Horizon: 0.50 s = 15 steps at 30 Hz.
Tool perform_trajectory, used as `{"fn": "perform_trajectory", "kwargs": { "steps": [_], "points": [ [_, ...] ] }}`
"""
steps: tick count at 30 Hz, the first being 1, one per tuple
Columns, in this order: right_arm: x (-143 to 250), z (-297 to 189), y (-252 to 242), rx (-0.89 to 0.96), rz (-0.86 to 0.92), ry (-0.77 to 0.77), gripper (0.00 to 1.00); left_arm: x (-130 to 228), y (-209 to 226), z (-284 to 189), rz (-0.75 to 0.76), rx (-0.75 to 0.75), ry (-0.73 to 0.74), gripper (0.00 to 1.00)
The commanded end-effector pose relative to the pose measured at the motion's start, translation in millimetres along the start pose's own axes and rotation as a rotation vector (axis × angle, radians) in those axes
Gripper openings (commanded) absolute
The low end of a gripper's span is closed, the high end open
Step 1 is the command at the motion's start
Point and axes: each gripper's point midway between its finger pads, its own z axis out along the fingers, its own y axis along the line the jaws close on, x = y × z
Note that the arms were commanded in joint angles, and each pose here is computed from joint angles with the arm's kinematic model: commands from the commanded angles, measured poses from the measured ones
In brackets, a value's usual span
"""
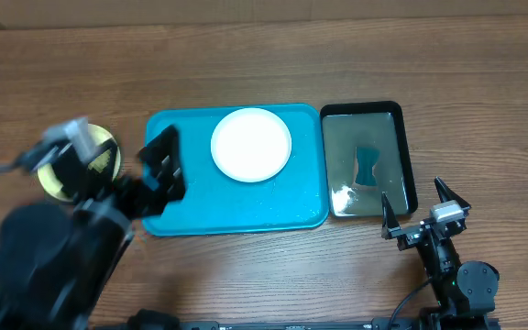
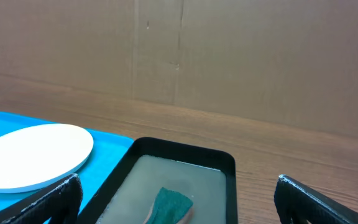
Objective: Clean dirty plates on tray and stack at the side
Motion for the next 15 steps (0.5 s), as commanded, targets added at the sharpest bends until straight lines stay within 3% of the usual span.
{"fn": "perform_trajectory", "kwargs": {
  "steps": [1,8,15],
  "points": [
    [1.2,-0.1,-0.3,0.002,-0.002,-0.006,1.0,-0.3,14.7,-30.5,0.011,-0.034,-0.054,1.0],
    [1.3,-0.1,-0.3,0.002,-0.002,-0.006,1.0,34.8,53.4,-83.5,-0.006,-0.145,-0.066,1.0],
    [1.2,-0.1,-0.3,0.002,-0.002,-0.006,1.0,76.4,83.4,-102.3,-0.023,-0.186,-0.124,1.0]
  ]
}}
